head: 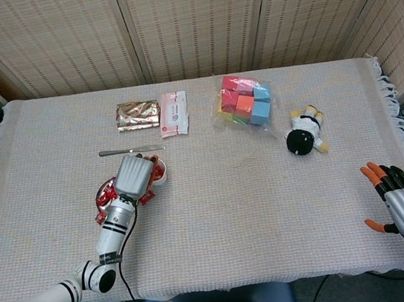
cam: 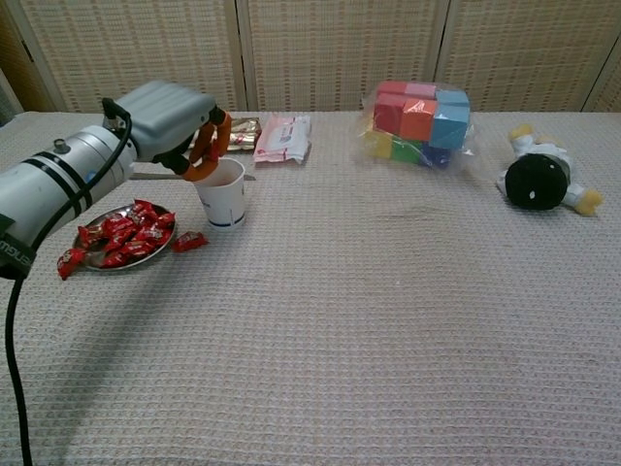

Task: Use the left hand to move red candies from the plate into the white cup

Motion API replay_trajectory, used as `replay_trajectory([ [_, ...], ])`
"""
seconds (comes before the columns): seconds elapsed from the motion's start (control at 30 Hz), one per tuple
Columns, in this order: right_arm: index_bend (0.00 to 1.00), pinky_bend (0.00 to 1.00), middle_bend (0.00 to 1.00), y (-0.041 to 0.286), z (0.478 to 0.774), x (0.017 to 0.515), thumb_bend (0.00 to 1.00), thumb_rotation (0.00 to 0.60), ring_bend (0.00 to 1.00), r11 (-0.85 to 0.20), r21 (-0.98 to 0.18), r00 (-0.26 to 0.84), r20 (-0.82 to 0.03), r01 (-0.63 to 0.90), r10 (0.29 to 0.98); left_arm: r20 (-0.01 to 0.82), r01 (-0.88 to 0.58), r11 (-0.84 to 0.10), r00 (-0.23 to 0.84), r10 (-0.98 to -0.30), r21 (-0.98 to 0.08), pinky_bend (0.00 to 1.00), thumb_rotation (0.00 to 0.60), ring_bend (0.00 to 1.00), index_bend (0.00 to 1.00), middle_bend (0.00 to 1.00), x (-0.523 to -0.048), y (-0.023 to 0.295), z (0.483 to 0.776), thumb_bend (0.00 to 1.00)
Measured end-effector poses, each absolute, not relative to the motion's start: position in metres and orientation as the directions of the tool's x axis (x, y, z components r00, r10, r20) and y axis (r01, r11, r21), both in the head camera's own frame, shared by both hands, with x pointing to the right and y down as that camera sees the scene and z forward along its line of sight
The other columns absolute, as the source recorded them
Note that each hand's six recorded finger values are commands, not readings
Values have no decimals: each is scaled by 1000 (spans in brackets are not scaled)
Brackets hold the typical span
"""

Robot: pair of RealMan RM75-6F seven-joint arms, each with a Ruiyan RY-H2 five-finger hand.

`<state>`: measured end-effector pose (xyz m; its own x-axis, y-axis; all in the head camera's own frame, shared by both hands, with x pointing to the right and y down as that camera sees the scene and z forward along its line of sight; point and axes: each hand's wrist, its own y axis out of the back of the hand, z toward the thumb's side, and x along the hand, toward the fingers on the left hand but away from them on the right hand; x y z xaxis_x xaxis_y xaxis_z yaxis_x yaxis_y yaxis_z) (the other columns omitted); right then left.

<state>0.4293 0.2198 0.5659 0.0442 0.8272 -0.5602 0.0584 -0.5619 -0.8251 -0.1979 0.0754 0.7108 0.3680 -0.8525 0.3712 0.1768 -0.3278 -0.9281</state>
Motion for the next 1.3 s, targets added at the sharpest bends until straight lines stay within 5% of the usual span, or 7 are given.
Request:
replay_trajectory([
  [0.17,0,0,0,220,564,430,53,600,0,-556,-829,41,-554,61,831,430,207,-379,344,-835,-902,962,600,391,252,384,-205,78,723,431],
  [0.37,0,0,0,220,565,429,53,600,0,-556,-829,43,-554,59,831,438,198,-391,359,-824,-899,962,600,345,129,298,-203,84,718,429],
  [0.6,0,0,0,220,563,430,52,600,0,-554,-830,43,-552,63,833,402,135,-379,369,-838,-915,965,600,354,129,288,-215,98,698,418],
  [0.77,0,0,0,222,562,428,53,600,0,-555,-829,55,-552,65,832,423,101,-413,310,-852,-905,989,600,356,131,284,-267,136,690,406],
  [0.93,0,0,0,223,562,423,52,600,0,-558,-828,74,-553,63,830,498,64,-497,222,-838,-865,1000,600,399,134,284,-317,186,699,396],
  [1.3,0,0,0,226,563,420,52,600,0,-568,-821,91,-562,58,822,500,97,-491,139,-855,-866,1000,600,330,204,282,-350,219,722,381],
])
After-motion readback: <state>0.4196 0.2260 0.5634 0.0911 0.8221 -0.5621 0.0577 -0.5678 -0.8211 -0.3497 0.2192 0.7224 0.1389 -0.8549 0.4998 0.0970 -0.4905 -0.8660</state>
